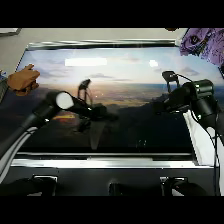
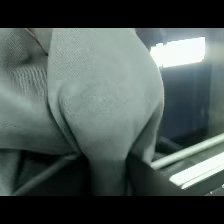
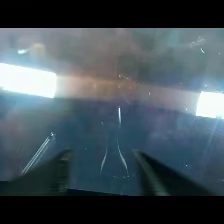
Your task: Fold the clothes and pants, and hang the long-sleeved shirts on hangers.
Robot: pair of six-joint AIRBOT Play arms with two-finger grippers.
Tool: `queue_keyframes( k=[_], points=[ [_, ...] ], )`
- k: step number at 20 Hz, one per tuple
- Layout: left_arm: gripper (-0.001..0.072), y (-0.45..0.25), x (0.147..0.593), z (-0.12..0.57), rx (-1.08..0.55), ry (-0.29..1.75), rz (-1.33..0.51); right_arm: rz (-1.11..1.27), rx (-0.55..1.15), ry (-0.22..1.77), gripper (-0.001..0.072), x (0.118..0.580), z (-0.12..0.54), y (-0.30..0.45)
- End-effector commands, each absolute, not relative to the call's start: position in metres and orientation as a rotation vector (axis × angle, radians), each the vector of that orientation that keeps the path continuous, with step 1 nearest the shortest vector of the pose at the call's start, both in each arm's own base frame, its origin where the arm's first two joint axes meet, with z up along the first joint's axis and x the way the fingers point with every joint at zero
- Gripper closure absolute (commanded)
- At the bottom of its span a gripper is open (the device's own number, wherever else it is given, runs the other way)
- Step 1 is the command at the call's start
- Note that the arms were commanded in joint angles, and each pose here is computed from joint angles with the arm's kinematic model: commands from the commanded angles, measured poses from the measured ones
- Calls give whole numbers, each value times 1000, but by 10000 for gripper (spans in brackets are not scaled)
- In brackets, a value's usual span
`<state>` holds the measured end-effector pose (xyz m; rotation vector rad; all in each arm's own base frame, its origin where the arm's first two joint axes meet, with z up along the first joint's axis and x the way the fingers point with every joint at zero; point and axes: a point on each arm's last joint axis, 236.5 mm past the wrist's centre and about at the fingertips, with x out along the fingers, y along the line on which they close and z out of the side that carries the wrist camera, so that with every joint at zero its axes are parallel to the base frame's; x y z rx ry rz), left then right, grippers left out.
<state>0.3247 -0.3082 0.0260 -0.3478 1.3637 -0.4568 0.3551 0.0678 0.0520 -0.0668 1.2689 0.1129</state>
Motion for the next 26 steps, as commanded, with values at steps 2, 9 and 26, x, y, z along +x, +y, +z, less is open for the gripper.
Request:
queue_keyframes(
  k=[2,9,26],
  points=[
    [166,-309,319,16,-345,1417,-419,122,-90,1257,143,357,53,67],
    [164,-115,348,85,-196,1305,-152,190,214,1264,124,400,2,127],
    [180,-51,344,26,-445,1362,-44,376,531,1409,677,409,-77,204]
  ],
)
